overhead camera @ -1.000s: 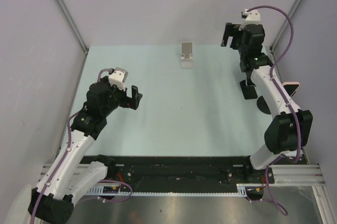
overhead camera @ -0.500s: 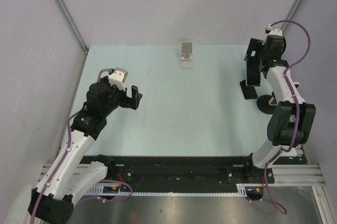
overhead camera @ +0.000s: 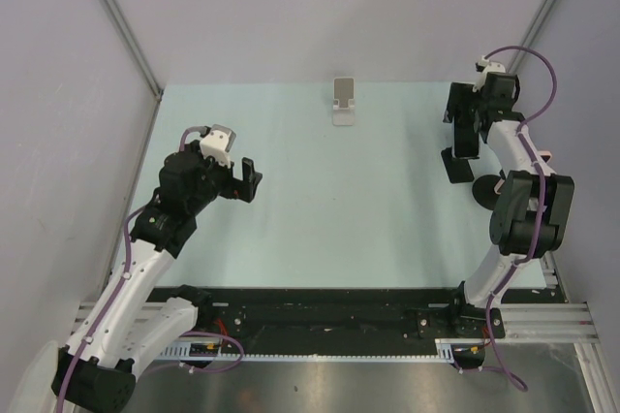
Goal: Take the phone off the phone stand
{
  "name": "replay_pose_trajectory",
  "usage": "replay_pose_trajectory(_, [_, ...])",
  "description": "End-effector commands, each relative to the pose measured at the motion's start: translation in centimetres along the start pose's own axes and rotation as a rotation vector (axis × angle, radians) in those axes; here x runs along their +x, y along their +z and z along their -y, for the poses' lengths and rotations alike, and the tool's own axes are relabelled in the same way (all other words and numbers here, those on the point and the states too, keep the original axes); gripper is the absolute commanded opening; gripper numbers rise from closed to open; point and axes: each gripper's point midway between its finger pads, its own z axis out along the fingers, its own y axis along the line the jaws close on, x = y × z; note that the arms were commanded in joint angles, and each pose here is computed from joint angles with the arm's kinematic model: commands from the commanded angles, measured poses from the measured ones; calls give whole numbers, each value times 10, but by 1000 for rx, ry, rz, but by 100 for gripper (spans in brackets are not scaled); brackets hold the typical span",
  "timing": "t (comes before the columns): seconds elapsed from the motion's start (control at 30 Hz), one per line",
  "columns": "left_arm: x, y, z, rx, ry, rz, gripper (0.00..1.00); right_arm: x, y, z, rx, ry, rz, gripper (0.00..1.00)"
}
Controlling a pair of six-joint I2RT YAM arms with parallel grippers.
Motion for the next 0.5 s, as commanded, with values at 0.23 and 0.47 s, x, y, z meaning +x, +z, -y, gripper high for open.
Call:
replay_pose_trajectory(0.23, [-6, 2, 4, 20, 12, 25, 100, 11, 15, 12, 37, -67, -23, 100])
replay_pose_trajectory(0.47, [-6, 2, 3, 20, 14, 23, 100, 7, 8, 2, 37, -98, -20, 99])
